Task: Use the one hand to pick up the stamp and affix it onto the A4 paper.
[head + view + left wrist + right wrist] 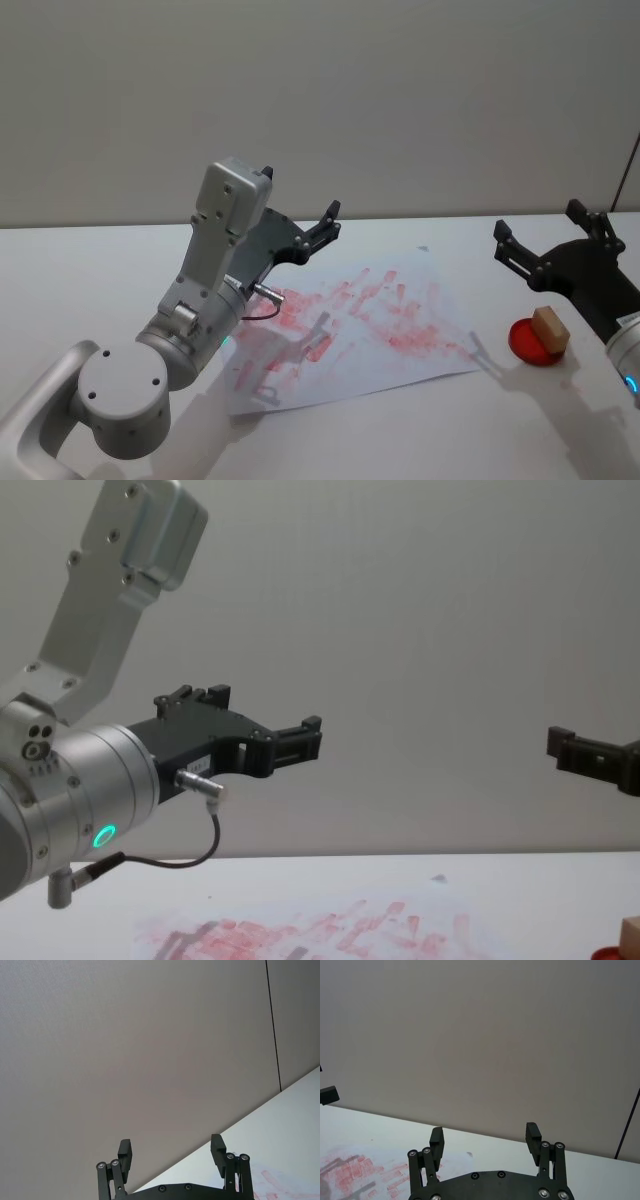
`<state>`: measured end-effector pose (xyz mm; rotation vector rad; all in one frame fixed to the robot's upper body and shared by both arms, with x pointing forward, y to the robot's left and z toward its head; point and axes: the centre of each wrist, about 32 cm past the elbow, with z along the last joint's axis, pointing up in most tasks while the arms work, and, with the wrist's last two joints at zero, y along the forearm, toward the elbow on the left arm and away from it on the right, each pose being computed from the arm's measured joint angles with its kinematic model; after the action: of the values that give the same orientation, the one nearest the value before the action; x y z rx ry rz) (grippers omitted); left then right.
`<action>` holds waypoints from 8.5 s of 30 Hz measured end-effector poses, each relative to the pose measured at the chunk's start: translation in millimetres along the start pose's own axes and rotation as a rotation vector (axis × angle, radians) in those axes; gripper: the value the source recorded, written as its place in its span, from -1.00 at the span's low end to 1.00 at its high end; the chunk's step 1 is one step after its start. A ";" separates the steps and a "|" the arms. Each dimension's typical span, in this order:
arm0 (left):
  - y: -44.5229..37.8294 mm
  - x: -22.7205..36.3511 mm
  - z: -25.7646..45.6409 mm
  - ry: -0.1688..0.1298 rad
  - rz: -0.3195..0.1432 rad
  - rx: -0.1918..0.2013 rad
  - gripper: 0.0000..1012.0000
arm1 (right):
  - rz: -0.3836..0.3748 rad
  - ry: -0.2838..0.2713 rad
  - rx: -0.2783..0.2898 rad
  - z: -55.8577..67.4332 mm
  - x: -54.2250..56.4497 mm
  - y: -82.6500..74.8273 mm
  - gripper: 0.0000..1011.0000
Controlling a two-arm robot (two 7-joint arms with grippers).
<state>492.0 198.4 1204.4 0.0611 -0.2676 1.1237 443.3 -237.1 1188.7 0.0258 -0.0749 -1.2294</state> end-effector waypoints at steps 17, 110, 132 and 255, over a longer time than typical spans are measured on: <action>0.0 0.0 0.0 0.000 0.000 0.000 0.98 | -0.076 0.008 -0.106 -9.2 28.7 -46.0 0.98; 0.0 0.0 0.0 0.000 0.000 0.000 0.98 | 0.025 -0.025 -0.467 -31.5 35.3 0.9 -0.57; 0.0 0.0 0.0 0.000 0.000 0.000 0.98 | 0.090 -0.076 -0.385 -20.3 35.4 11.1 -0.57; 0.0 0.0 0.0 0.000 0.000 0.000 0.98 | 0.146 -0.064 -0.382 -22.7 57.9 3.8 -0.57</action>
<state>492.0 198.4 1204.4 0.0611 -0.2676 1.1236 467.8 -290.9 1168.8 -0.3461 0.1022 -1.0820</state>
